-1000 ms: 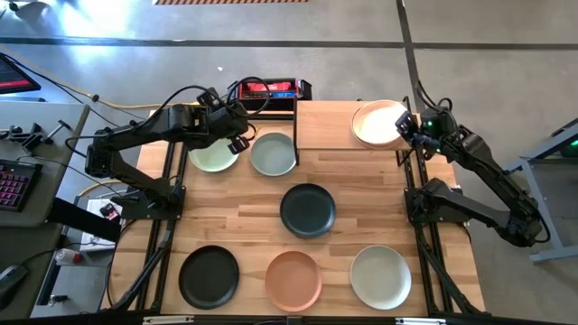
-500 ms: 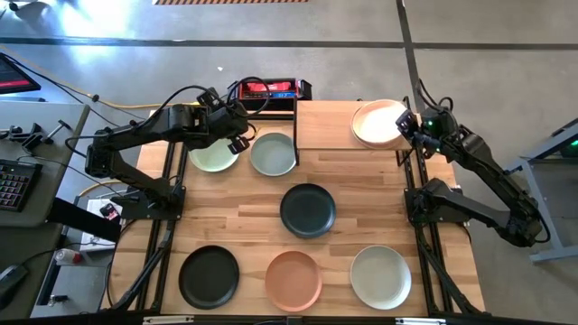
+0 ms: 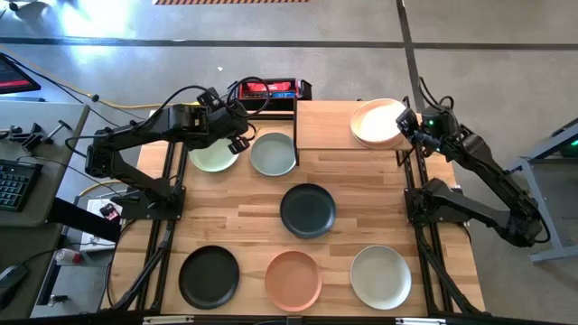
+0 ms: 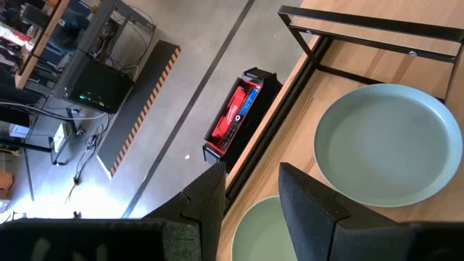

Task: Place and stack plates onto a shelf
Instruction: Stack the orange plate on the light brown plate on the shelf

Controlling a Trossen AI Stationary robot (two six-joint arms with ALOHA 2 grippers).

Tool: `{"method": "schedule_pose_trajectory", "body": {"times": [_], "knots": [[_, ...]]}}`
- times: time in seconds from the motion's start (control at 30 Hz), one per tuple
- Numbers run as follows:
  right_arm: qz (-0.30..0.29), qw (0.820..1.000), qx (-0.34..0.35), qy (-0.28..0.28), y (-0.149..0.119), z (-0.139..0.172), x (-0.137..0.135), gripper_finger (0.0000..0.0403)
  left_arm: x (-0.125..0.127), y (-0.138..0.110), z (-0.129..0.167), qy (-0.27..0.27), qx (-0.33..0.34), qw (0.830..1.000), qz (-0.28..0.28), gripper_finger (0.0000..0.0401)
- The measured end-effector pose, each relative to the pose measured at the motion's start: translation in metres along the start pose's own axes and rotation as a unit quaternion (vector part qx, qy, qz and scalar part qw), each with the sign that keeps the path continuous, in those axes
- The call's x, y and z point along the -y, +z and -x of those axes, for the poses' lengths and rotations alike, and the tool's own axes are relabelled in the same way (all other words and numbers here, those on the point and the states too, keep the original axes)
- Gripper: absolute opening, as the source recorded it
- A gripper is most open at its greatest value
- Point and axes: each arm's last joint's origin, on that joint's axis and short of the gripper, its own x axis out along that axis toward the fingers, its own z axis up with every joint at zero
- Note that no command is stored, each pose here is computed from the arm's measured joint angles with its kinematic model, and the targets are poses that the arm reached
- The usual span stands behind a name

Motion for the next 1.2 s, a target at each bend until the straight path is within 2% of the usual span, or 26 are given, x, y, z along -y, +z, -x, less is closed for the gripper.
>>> {"method": "schedule_pose_trajectory", "body": {"times": [0.5,0.9,1.2], "knots": [[-0.002,1.0,-0.004,-0.011,-0.001,-0.002,0.001,0.0076,0.0,0.0,0.0,0.0,0.0,1.0,0.0,0.0117],[0.014,1.0,-0.01,-0.007,-0.001,-0.001,0.001,0.018,0.0,0.0,0.0,0.0,0.0,1.0,0.0,0.0117],[0.011,0.998,-0.053,-0.015,-0.005,0.008,0.01,0.0204,0.0,0.0,0.0,0.0,0.0,1.0,0.0,0.0117]]}}
